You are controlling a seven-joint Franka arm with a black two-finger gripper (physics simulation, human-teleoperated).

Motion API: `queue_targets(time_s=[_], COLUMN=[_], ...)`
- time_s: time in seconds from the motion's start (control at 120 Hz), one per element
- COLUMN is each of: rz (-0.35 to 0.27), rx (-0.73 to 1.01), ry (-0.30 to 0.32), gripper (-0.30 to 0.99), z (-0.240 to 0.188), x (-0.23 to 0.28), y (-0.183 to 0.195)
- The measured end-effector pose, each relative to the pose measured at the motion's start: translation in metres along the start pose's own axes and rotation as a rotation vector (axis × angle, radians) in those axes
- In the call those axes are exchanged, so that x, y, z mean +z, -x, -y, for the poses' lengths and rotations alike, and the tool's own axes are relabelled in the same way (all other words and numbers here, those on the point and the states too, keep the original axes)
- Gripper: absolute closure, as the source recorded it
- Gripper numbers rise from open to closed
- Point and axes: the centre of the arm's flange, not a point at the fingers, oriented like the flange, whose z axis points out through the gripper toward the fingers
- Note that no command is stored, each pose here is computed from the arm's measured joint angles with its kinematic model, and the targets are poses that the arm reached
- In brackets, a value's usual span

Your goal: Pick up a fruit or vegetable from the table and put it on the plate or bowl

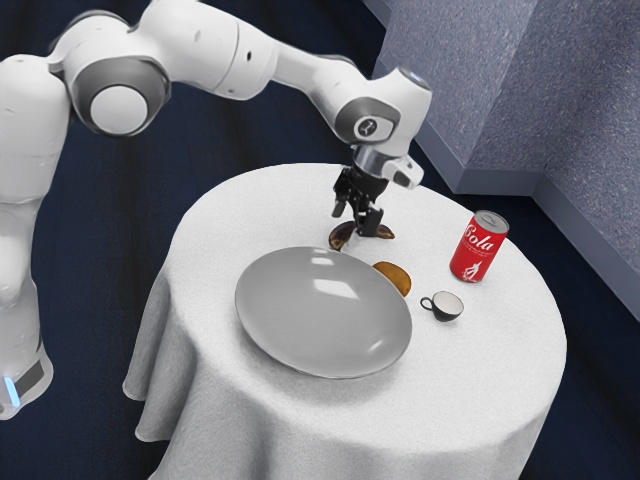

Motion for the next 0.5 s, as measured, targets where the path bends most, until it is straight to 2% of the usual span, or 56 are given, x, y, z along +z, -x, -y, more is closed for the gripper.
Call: queue_targets(time_s=[0.5], rz=[0.008], rx=[-0.015], ry=[-0.007], gripper=[0.00], z=[0.014], x=[0.023], y=[-0.012])
